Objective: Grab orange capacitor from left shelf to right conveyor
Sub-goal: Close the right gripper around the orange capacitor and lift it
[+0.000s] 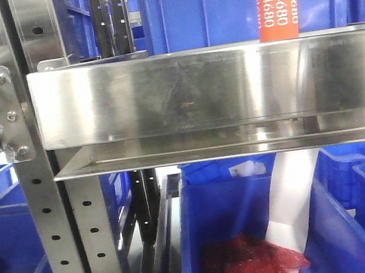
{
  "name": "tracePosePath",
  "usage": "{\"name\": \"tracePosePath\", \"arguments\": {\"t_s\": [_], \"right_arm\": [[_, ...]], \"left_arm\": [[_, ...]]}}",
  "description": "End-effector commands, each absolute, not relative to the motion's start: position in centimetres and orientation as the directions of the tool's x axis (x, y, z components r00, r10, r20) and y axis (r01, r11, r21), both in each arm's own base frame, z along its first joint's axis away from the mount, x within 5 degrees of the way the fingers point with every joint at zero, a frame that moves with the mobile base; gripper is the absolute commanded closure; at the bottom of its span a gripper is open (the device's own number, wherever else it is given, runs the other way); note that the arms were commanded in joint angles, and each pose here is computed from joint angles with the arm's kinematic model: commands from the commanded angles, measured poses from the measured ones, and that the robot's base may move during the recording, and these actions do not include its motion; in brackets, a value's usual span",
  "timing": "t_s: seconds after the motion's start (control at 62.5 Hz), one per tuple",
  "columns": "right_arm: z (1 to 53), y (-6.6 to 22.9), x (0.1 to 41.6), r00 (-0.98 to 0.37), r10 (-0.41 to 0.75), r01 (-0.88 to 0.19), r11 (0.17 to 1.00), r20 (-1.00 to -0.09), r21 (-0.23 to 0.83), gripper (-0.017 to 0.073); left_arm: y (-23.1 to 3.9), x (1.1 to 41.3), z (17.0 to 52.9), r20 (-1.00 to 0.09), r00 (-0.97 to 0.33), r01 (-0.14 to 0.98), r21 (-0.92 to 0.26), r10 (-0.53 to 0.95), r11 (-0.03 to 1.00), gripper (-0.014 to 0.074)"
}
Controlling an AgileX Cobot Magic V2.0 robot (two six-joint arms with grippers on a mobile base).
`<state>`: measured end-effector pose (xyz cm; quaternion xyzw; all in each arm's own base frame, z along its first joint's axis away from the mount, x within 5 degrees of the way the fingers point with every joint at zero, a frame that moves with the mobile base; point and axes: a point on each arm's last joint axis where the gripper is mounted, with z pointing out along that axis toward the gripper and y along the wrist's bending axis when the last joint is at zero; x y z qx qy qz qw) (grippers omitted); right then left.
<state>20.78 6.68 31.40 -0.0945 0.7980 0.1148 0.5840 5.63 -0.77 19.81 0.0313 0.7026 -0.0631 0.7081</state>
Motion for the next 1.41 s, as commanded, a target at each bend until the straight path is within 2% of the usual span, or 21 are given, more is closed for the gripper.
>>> {"name": "tracePosePath", "arguments": {"t_s": [0.0,0.368,0.736,0.896,1.024,1.072,1.216,1.296,1.391], "right_arm": [[33.4,7.2,22.4,-0.149,0.021,-0.292,0.954,-0.989,0.064,-0.0068],[31.4,8.7,27.3,-0.098,0.036,-0.288,0.956,-0.995,0.062,-0.0068],[29.0,8.9,31.3,-0.13,0.028,-0.257,0.965,-0.991,0.061,-0.0068],[28.1,9.2,32.3,-0.141,0.063,-0.251,0.963,-0.988,0.097,-0.0059],[27.9,9.3,32.7,-0.15,0.107,-0.244,0.959,-0.983,0.141,0.0067],[28.0,9.4,32.8,-0.144,0.11,-0.245,0.959,-0.983,0.143,0.0172],[28.2,9.3,32.7,-0.134,0.113,-0.246,0.959,-0.984,0.144,0.0414],[28.7,9.3,32.4,-0.13,0.111,-0.25,0.958,-0.985,0.141,0.0468],[29.9,9.2,31.5,-0.128,0.094,-0.261,0.957,-0.987,0.125,0.0468]], "left_arm": [[-0.7,5.5,20.8,-0.992,0.108,0.138,-0.05,-0.065,0.989,0.072],[-0.7,5.5,20.8,-0.992,0.108,0.138,-0.05,-0.065,0.989,0.072],[-0.7,5.5,20.8,-0.992,0.108,0.138,-0.05,-0.065,0.989,0.072],[-0.7,5.5,20.8,-0.992,0.108,0.138,-0.05,-0.065,0.989,0.072],[-0.7,5.5,20.8,-0.992,0.108,0.138,-0.05,-0.065,0.989,0.072],[-0.7,5.5,20.8,-0.992,0.108,0.138,-0.05,-0.065,0.989,0.072],[-0.7,5.5,20.8,-0.992,0.108,0.138,-0.05,-0.065,0.989,0.072],[-0.7,5.5,20.8,-0.992,0.108,0.138,-0.05,-0.065,0.989,0.072],[-0.7,5.5,20.8,-0.992,0.108,0.138,-0.05,-0.065,0.989,0.072]]}}
